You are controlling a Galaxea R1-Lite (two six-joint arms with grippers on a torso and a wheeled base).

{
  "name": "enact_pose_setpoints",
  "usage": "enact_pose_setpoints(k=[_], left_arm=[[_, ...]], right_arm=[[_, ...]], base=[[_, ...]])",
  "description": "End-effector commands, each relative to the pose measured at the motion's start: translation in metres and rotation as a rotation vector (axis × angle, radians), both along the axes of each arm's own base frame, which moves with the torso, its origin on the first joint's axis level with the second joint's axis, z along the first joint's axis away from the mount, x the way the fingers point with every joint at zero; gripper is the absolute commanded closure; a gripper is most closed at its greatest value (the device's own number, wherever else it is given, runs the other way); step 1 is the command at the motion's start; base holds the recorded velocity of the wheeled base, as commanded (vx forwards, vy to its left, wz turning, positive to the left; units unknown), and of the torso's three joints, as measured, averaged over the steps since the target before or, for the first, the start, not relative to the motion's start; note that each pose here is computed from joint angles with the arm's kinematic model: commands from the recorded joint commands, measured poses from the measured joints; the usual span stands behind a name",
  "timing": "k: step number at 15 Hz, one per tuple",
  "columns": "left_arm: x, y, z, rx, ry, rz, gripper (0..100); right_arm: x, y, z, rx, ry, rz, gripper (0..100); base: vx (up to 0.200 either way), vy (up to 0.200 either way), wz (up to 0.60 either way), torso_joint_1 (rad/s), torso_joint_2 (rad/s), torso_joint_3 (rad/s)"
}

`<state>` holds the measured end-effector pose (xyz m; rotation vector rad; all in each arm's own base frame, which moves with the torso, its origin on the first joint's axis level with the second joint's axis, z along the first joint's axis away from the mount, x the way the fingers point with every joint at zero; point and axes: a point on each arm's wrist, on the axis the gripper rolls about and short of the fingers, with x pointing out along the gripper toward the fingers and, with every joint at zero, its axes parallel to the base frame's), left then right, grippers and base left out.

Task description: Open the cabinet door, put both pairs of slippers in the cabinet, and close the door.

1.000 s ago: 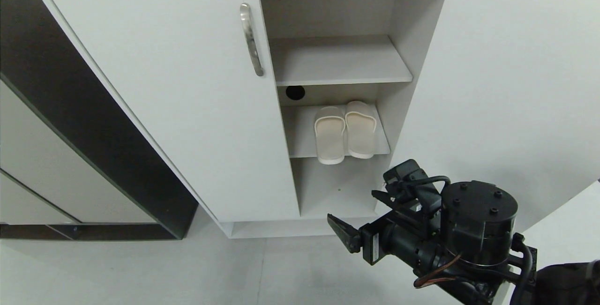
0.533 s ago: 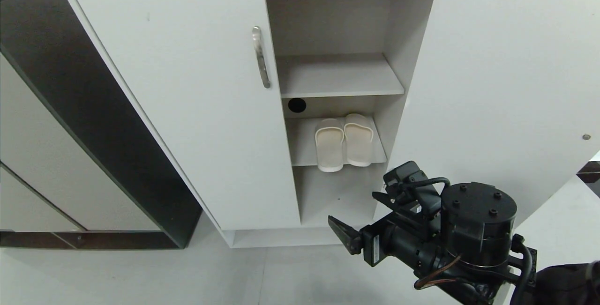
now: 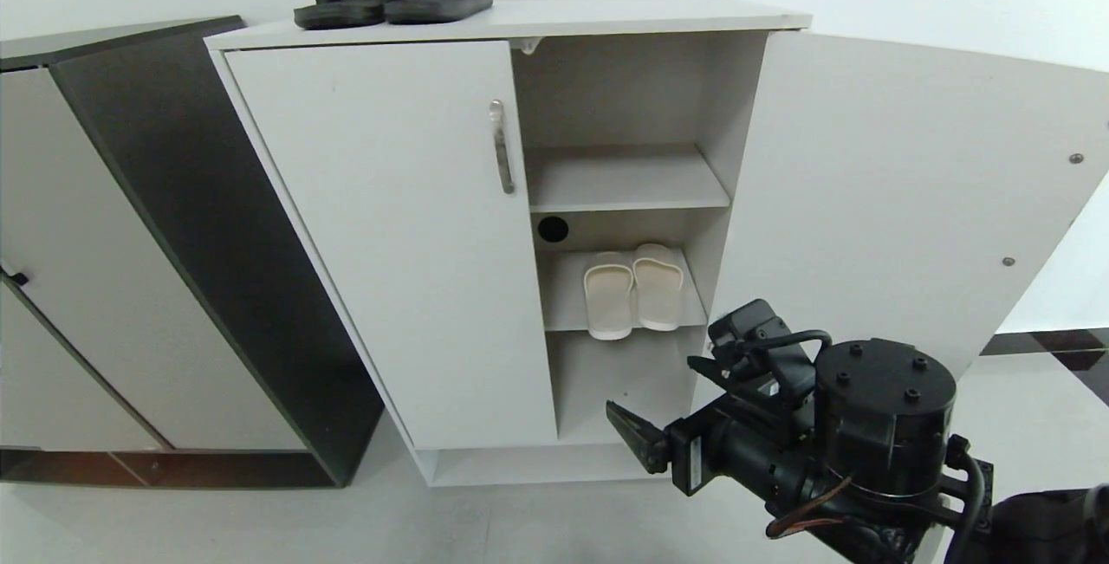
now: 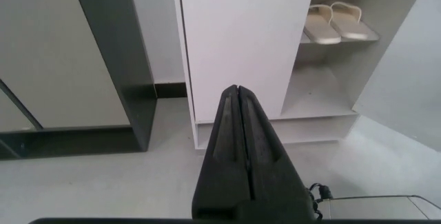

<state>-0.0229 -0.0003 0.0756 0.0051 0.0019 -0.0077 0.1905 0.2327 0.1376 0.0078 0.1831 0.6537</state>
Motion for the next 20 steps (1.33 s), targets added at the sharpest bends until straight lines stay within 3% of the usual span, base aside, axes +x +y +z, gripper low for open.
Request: enact_pose_setpoints(k=[1,4,10,20], left_arm=[[0.0,0.0,0.0,0.001,0.001,0.0,100],[0.0,0.0,0.0,0.003,0.001,0.0,100],[0.0,0.0,0.0,-0.002,0.0,0.0,100],[0.0,0.0,0.0,-0.002,0.003,0.0,100]], right_arm=[[0.0,-0.001,-0.002,-0.001,0.006,-0.001,0],[-0.01,-0.012,-0.005,-0.007,0.041,0.116,0],[-0.004,-0.019,-0.006,-0.006,0.048,0.111,0],[-0.002,-0.019,-0.011,-0.018,0.062,0.108,0]], base=[[0.0,0.0,0.0,0.002,0.0,0.217],[0.0,0.0,0.0,0.002,0.0,0.175],[0.0,0.0,0.0,0.0,0.0,0.019],[0.0,0.2,0.0,0.005,0.0,0.019]])
